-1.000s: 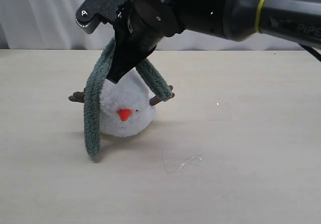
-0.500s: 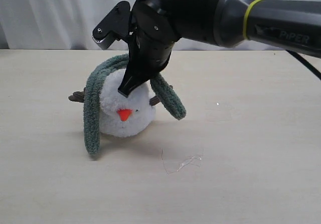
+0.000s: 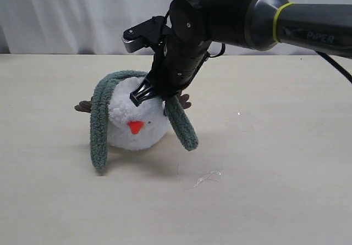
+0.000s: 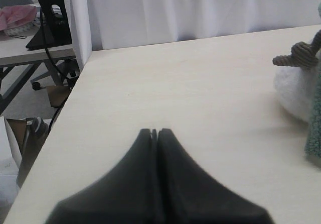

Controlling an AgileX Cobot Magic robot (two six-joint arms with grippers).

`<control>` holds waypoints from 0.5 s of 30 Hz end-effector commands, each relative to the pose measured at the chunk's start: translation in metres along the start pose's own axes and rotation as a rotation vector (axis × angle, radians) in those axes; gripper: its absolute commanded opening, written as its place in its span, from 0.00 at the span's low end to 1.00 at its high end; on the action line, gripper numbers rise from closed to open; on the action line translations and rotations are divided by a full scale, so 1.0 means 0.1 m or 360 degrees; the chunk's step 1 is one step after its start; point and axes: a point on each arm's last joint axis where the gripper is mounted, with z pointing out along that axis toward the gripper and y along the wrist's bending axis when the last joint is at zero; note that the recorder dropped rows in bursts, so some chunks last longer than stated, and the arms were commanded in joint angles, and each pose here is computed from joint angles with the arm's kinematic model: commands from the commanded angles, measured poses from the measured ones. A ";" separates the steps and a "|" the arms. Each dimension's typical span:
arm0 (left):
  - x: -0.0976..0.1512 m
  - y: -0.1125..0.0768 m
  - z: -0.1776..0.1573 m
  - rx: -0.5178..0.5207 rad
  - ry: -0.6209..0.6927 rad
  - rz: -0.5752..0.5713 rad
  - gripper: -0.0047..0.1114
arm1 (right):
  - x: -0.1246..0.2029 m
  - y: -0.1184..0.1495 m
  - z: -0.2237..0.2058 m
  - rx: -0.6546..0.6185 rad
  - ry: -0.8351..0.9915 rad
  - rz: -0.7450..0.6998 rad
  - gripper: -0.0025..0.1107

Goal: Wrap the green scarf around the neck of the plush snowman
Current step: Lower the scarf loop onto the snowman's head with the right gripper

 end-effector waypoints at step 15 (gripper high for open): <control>-0.01 0.00 0.00 -0.0004 -0.0025 -0.0003 0.04 | 0.00 -0.13 0.13 -0.0217 0.0005 0.0124 0.51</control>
